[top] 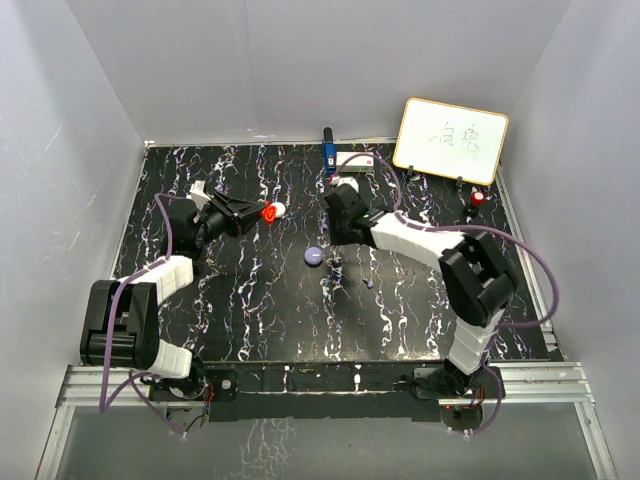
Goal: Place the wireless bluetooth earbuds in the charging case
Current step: Pick up the earbud from the center of the board, then place the earbud in the charging case.
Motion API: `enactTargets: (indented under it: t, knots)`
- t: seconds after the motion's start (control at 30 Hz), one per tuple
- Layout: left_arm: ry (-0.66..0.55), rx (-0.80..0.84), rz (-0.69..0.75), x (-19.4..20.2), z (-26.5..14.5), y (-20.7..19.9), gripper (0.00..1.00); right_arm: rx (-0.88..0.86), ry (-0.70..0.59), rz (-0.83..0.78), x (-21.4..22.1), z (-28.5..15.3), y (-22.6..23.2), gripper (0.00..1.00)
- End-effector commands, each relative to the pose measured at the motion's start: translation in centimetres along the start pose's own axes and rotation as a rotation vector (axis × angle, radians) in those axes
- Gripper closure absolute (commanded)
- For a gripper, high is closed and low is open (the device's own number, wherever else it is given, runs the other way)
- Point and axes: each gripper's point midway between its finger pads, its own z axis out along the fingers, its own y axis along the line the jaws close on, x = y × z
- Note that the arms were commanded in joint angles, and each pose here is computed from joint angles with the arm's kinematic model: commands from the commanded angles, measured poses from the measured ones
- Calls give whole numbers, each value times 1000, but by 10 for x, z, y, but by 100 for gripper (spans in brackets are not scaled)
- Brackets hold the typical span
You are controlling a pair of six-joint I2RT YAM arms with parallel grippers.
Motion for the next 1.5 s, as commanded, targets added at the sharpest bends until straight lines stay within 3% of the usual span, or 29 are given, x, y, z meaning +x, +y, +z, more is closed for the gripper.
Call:
enactTargets:
  t: [0.0, 0.3, 0.53, 1.47]
  knots:
    - [47, 50, 42, 1, 1, -26, 100, -140, -387, 29, -104, -55, 13, 96]
    - [151, 41, 11, 31, 29, -38, 100, -305, -704, -58, -170, -124, 31, 98]
    - [191, 52, -37, 43, 45, -39, 100, -399, -860, -101, -180, -152, 41, 100]
    - [224, 108, -92, 50, 70, -57, 100, -457, -902, -210, -175, -146, 63, 100]
